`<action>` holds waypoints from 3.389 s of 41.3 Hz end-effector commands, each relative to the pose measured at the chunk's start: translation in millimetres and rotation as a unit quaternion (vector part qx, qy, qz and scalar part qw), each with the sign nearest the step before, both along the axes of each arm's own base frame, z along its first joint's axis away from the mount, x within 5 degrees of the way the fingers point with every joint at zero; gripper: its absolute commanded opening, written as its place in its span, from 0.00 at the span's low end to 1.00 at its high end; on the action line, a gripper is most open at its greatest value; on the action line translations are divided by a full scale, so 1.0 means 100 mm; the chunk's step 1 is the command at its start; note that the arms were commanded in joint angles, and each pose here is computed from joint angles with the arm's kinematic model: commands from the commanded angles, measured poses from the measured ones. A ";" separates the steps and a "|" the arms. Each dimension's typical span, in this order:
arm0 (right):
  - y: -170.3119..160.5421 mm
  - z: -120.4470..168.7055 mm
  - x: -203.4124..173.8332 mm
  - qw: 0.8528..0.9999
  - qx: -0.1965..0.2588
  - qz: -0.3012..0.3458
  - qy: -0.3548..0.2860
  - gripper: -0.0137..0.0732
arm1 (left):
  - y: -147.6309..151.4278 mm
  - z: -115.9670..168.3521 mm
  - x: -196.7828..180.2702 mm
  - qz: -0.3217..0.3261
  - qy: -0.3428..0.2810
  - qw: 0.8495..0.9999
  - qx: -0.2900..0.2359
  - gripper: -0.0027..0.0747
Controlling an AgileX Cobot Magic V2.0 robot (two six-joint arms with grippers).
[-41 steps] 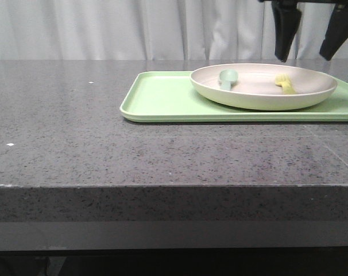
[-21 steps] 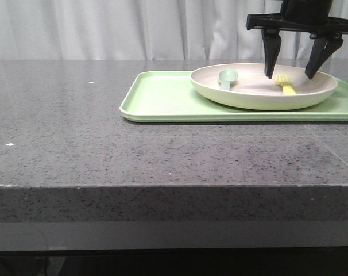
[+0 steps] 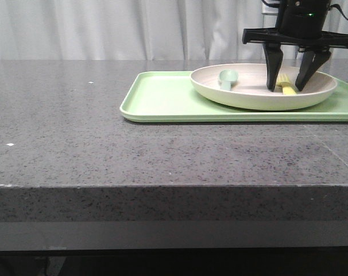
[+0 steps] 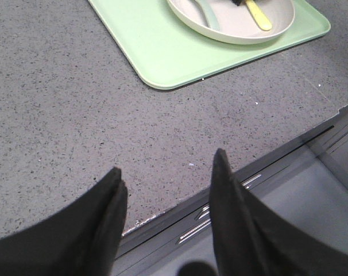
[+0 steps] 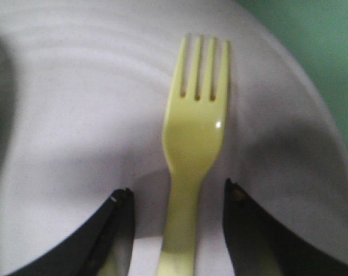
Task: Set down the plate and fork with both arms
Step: 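Close the right gripper on the yellow fork handle and lift, then carry the fork beside the plate and set it on the tray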
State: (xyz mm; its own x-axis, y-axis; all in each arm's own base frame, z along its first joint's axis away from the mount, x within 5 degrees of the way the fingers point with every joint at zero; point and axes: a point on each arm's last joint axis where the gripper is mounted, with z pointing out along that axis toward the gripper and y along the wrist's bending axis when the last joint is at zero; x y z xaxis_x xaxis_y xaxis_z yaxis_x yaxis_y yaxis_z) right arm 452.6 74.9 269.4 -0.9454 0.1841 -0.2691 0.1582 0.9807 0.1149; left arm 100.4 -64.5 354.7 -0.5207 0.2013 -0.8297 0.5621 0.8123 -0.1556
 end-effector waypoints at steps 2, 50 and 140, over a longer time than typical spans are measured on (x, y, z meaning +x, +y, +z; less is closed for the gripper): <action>-0.05 0.33 -0.15 1.000 -0.001 -0.002 0.003 0.52 | -0.01 0.13 0.02 0.009 -0.033 0.999 -0.031 0.47; -0.16 1.19 -0.58 0.992 -0.006 0.070 -0.104 0.22 | -0.01 0.13 0.02 0.009 -0.033 0.999 -0.030 0.47; -0.61 1.34 -1.22 0.990 -0.026 0.088 -0.109 0.50 | -0.01 0.13 0.01 0.009 -0.032 0.999 -0.030 0.47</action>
State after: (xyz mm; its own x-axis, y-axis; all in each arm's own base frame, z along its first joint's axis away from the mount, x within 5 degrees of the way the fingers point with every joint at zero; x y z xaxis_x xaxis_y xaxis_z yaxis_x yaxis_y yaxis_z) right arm 367.0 6.8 369.9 -0.8948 0.0544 -0.4431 0.0181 0.9962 0.0856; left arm 100.4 -64.6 354.3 -0.5222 0.2007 -0.8289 0.5620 0.8120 -0.1575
